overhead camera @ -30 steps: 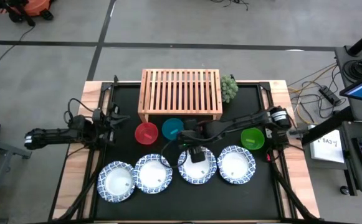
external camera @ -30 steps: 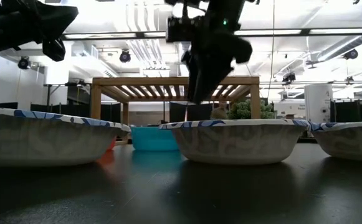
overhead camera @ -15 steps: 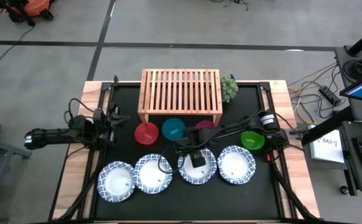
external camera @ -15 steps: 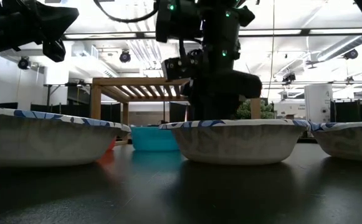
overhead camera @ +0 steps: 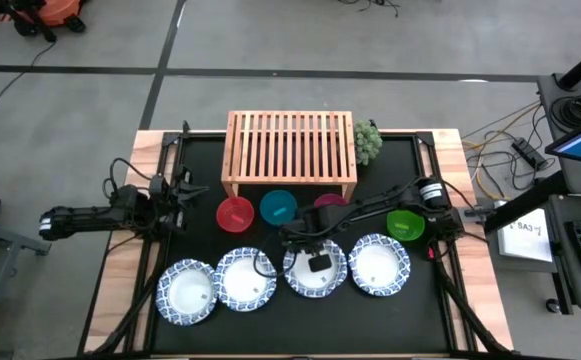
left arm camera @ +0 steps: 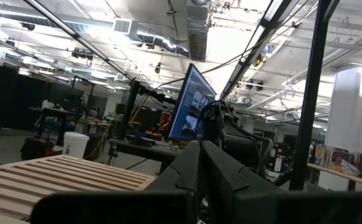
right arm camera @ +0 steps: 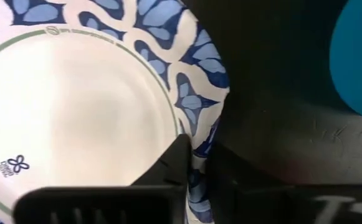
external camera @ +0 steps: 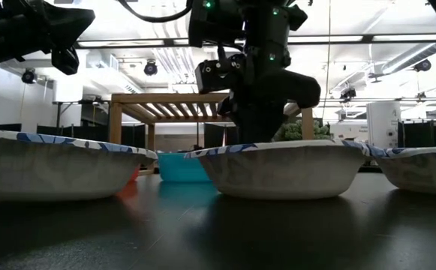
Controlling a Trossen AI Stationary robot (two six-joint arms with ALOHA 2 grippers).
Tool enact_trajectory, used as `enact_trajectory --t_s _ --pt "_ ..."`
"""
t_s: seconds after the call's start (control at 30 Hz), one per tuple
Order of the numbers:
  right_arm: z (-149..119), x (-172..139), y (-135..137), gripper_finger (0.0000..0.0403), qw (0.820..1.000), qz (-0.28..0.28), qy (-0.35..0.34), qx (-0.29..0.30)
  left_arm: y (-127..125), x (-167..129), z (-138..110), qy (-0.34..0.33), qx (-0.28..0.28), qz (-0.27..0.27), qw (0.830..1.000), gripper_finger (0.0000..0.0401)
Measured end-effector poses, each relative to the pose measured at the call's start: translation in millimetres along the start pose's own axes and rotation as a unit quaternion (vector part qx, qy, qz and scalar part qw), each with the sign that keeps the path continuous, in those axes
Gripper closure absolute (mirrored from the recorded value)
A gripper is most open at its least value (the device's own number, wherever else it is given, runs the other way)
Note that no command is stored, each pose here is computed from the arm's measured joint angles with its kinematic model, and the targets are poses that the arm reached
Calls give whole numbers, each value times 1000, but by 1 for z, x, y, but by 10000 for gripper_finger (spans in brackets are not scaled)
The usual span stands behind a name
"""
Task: Place and stack bowls onto a shelf
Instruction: Put the white bowl on the shelf
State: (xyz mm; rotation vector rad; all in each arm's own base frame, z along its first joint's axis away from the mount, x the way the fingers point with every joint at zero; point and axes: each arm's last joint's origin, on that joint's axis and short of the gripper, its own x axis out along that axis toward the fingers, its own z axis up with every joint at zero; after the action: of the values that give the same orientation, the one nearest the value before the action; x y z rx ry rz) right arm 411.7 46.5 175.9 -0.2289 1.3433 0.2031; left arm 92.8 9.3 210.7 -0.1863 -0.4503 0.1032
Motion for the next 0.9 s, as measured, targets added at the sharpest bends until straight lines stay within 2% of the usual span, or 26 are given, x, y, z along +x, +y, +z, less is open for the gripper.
enact_trajectory --t_s 0.27,0.47,0.57,0.73,0.9 --pt "-1 -20 0 393 1000 5 -2 16 0 0 0 0 0 0 1000 401" --pt "0 -64 0 394 998 1 -30 58 0 0 0 -2 0 0 1000 401" --pt "2 -92 -3 394 994 -2 -70 79 0 0 1 -3 0 0 1000 401" --pt "6 -140 -18 394 981 -13 -150 120 0 0 1 -7 -1 -1 1000 401" --pt "4 -192 -49 394 952 -28 -232 195 0 0 2 -10 -1 -2 1000 401"
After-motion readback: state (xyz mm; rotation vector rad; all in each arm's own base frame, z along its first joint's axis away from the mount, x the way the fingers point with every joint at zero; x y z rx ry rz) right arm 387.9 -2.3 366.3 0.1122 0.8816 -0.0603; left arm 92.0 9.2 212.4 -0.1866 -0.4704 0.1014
